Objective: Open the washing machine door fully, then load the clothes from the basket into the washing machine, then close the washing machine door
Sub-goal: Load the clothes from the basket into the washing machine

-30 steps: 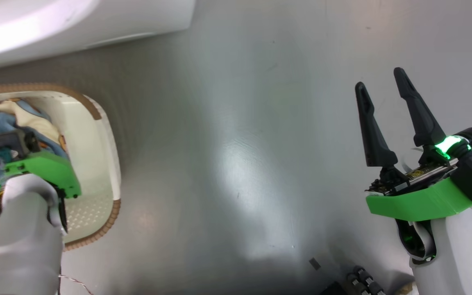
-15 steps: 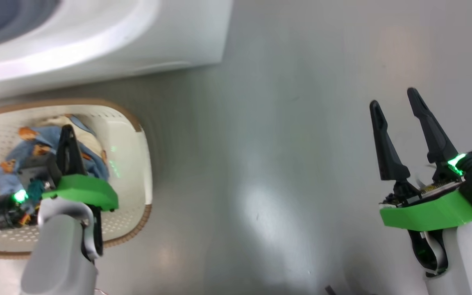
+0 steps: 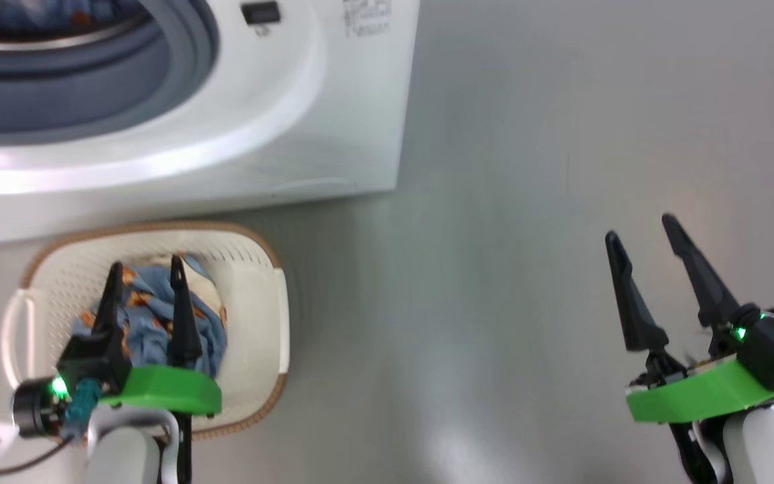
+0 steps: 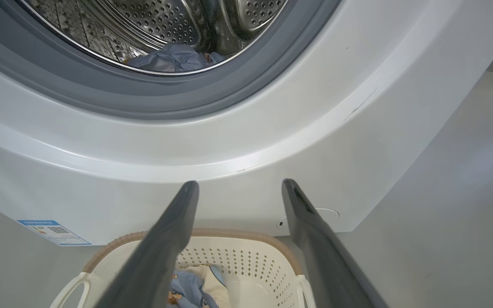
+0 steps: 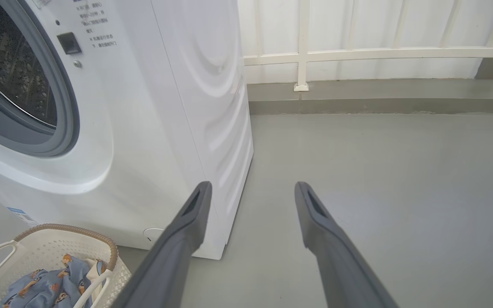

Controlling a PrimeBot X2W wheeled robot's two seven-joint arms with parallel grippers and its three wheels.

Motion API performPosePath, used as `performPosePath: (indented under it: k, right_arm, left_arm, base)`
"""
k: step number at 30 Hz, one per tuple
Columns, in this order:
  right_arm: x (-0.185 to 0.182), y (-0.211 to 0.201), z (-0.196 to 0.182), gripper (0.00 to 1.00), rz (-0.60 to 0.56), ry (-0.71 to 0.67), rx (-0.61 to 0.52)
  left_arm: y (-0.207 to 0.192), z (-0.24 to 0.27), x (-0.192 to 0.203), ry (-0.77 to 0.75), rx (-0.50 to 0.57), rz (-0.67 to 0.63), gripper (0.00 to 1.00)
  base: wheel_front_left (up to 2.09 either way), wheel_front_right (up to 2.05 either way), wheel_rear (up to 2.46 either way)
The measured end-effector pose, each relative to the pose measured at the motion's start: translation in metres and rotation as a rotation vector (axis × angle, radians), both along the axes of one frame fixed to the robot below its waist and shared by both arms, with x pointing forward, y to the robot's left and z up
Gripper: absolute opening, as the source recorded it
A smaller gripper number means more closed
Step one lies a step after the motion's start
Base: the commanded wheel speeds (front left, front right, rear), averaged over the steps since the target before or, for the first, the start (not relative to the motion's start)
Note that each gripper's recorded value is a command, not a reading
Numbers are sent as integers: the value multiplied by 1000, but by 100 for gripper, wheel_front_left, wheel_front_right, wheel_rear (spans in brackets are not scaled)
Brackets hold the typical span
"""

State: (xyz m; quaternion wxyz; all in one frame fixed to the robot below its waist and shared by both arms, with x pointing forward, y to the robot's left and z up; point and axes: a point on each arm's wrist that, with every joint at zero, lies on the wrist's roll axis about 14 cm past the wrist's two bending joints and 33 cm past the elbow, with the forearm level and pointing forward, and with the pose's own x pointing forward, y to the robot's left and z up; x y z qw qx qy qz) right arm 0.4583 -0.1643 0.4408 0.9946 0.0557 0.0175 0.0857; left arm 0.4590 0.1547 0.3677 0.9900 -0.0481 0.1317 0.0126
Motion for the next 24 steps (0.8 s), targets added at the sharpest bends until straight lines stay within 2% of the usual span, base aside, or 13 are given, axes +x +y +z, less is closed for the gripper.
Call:
performPosePath:
  k: [11, 24]
  right_arm:
    - [-36, 4, 34, 100, -1, -48, 9]
    - [-79, 10, 69, 100, -1, -124, 17]
  left_arm:
    - [6, 67, -37, -149, -5, -3, 100]
    - [19, 108, -90, -227, 26, -3, 100]
  base:
    - [0, 0, 0]
    - [0, 0, 0]
